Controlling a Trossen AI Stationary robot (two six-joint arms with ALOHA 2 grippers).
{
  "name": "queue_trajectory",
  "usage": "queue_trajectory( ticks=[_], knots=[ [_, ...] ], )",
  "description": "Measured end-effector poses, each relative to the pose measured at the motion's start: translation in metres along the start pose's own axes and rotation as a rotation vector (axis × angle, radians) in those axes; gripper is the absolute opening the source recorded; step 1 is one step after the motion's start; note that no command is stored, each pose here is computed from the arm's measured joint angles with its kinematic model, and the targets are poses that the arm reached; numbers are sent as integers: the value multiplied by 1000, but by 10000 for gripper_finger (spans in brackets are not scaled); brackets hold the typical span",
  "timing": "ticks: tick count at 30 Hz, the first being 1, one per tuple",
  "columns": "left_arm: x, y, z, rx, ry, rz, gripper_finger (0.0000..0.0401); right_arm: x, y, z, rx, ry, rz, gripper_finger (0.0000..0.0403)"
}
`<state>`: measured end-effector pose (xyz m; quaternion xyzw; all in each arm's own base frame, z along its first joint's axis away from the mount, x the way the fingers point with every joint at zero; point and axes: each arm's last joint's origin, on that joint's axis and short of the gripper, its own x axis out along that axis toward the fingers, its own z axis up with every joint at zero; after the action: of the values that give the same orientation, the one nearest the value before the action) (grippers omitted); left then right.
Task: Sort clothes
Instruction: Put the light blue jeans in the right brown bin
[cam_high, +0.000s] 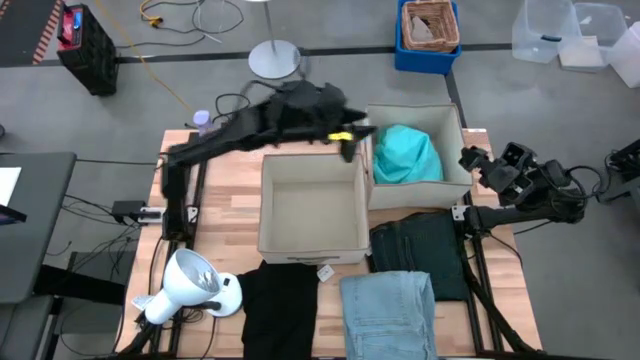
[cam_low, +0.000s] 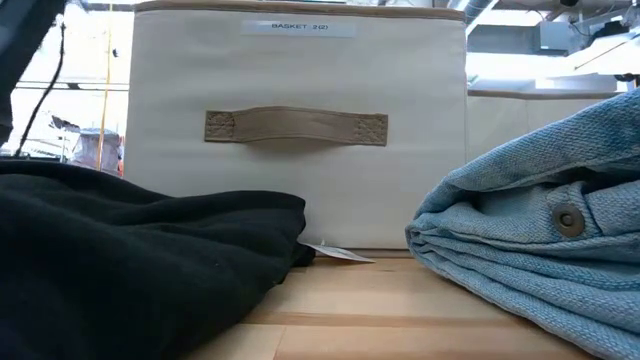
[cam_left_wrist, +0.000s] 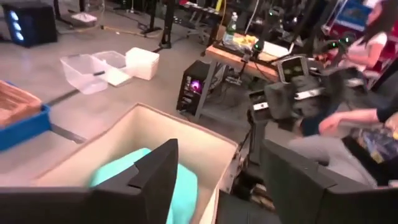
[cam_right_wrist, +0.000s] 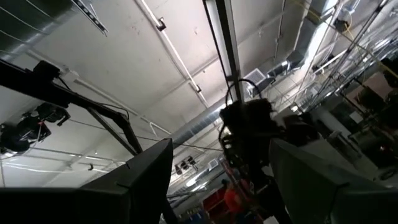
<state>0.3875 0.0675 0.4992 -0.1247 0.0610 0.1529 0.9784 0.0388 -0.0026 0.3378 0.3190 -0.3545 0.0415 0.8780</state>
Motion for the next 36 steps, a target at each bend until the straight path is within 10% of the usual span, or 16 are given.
queue_trajectory(
  ticks=[14, 25, 36],
  knots=[
    [-109, -65, -6, 42, 125, 155, 178, 5, -1, -8, 33, 132, 2, 286],
    [-102, -72, -31, 85, 282, 124, 178, 64, 14, -20, -12, 575, -109, 286],
    [-98, -83, -52, 145, 398, 25, 178, 116, 45, -93, 50, 1193, -193, 286]
  ],
)
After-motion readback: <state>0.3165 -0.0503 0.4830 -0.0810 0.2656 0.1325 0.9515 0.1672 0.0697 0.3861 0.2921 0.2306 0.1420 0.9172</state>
